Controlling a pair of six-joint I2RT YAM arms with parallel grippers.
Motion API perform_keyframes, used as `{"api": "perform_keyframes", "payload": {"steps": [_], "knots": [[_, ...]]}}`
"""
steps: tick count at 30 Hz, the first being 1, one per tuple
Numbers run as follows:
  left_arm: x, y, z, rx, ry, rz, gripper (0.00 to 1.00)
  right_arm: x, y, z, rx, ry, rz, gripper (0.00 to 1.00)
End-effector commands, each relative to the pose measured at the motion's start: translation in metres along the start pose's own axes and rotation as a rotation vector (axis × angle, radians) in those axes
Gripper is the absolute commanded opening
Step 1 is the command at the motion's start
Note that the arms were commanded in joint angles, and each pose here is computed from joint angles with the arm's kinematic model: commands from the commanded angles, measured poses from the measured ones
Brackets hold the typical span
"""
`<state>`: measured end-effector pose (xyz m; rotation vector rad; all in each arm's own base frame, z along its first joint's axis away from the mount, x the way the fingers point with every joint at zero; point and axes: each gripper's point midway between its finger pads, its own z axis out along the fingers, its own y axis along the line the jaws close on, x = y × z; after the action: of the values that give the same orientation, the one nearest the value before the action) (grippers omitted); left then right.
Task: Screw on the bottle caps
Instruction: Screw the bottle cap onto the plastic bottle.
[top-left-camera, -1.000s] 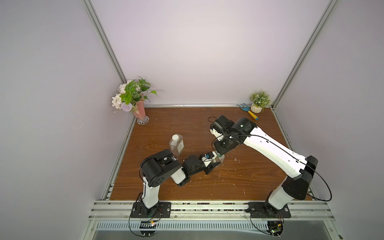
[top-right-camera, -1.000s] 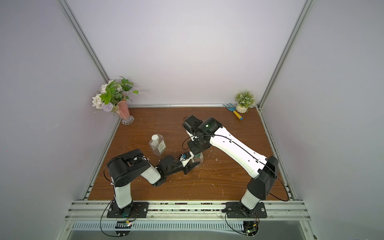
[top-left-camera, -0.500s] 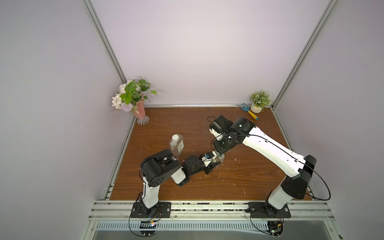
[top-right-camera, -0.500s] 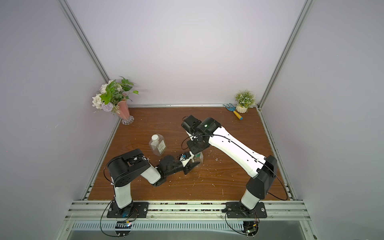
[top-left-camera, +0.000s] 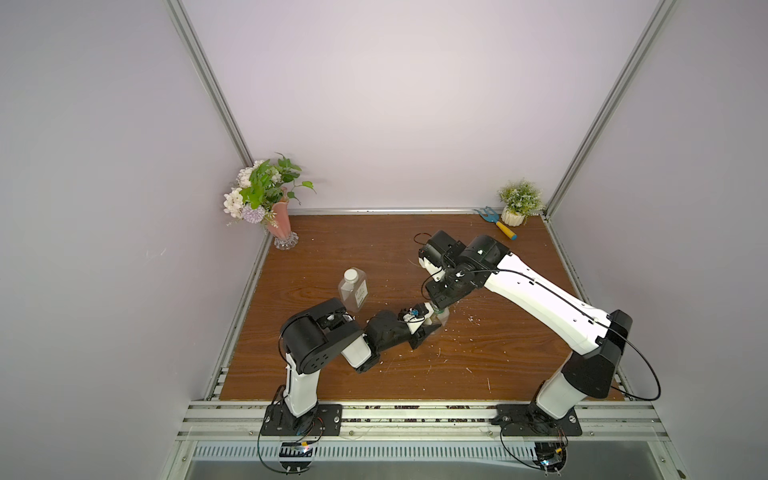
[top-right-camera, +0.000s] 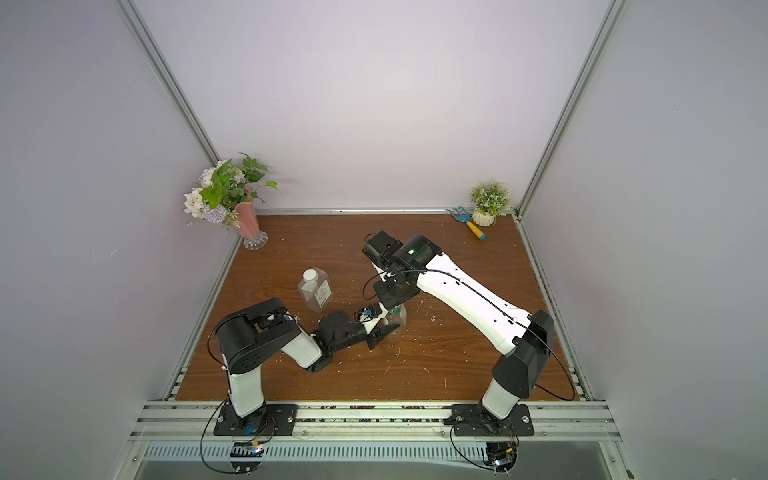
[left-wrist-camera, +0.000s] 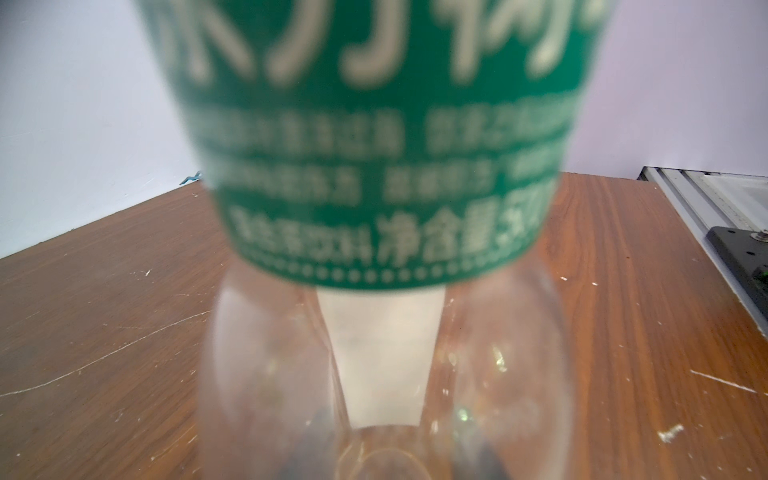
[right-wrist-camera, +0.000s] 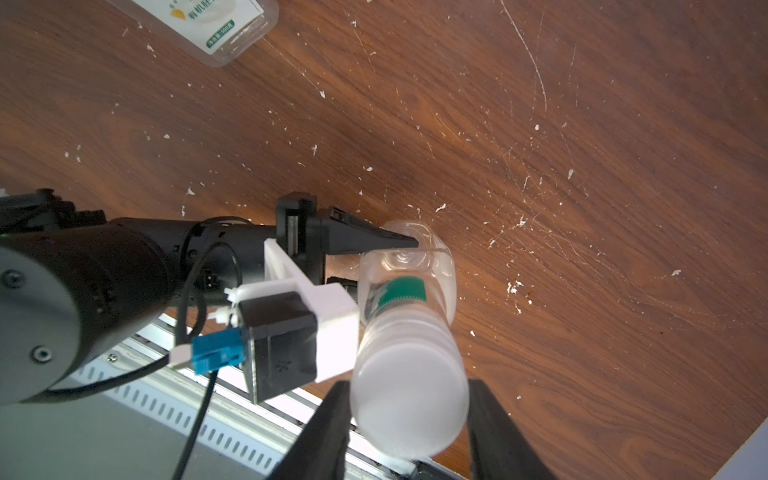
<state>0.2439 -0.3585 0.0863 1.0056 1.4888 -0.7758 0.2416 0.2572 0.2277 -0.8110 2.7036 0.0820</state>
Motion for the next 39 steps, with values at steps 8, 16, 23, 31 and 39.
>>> {"api": "perform_keyframes", "payload": {"steps": [8, 16, 23, 31, 39], "knots": [[0.02, -0.005, 0.002, 0.011, 0.076, 0.013, 0.4, -0.003, 0.0, -0.003, 0.019, -0.01, -0.01, 0.48], [0.021, -0.004, 0.002, 0.01, 0.078, 0.011, 0.4, -0.002, -0.003, -0.005, 0.031, -0.014, -0.009, 0.48], [0.022, -0.003, 0.003, 0.009, 0.083, 0.01, 0.4, 0.0, -0.005, -0.005, 0.042, -0.013, -0.009, 0.46], [0.022, 0.001, 0.002, 0.025, 0.078, -0.022, 0.39, -0.001, -0.007, -0.009, 0.046, -0.036, -0.004, 0.43], [0.022, 0.001, 0.002, 0.033, 0.076, -0.03, 0.39, -0.002, -0.01, -0.014, 0.05, -0.07, 0.009, 0.42]]}}
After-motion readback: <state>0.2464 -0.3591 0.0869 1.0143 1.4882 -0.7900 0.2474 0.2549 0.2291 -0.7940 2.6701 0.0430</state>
